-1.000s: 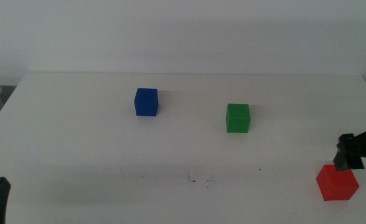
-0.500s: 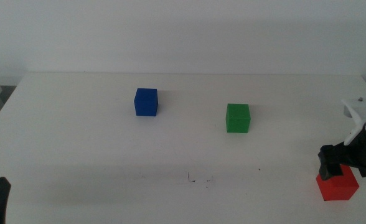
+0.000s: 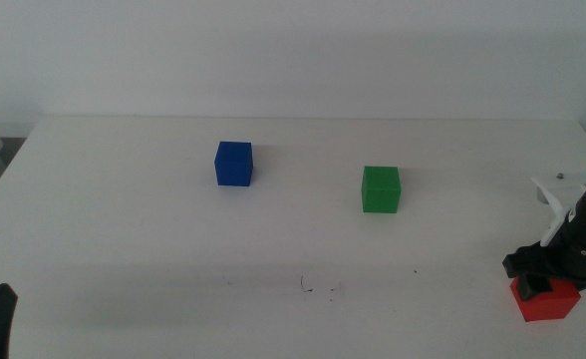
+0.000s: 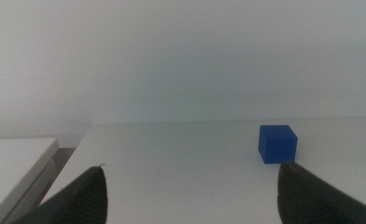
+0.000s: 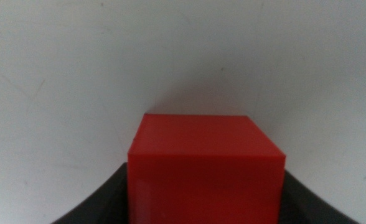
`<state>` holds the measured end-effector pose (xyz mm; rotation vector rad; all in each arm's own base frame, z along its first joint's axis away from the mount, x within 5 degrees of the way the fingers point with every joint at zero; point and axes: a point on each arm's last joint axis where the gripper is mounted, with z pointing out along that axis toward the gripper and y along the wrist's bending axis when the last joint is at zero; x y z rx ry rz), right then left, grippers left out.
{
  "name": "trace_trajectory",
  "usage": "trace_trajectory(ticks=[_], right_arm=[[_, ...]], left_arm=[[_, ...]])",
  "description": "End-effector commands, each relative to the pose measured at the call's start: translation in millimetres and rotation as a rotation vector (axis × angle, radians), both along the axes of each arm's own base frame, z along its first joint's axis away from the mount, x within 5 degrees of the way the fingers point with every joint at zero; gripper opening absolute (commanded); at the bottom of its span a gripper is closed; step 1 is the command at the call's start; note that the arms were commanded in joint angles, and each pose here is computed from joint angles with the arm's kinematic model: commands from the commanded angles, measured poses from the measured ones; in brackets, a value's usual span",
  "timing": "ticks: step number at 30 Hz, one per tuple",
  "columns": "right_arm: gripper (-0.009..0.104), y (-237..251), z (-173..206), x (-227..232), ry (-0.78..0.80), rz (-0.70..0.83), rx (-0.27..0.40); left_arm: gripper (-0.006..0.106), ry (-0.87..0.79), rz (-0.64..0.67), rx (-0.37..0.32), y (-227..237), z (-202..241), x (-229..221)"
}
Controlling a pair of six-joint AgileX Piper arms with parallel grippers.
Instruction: Stack red cubes first, then green, then blue cubes in a specific spot.
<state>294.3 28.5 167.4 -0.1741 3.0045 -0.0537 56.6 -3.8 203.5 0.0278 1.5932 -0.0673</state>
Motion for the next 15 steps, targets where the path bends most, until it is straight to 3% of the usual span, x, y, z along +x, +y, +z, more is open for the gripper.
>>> trace_trajectory(ticks=[1,7,12,15], right_arm=[[0.036,1.1,3.0,3.1,-0.019,0.014,-0.007],[0.002,28.2,11.9,2.4,-0.025,0.101,-0.021],[-0.001,80.6,56.3,14.0,-0.104,0.047,-0.041],[-0.001,121.2,87.3,18.1,-0.178,0.000,-0.009]], left_arm=[[0.094,-0.016,0.003,-0.001,0.2,1.1,-0.2],[0.094,-0.016,0.003,-0.001,0.2,1.1,-0.2],[0.094,-0.016,0.003,-0.001,0.2,1.1,-0.2],[0.094,-0.016,0.003,-0.001,0.2,1.1,-0.2]])
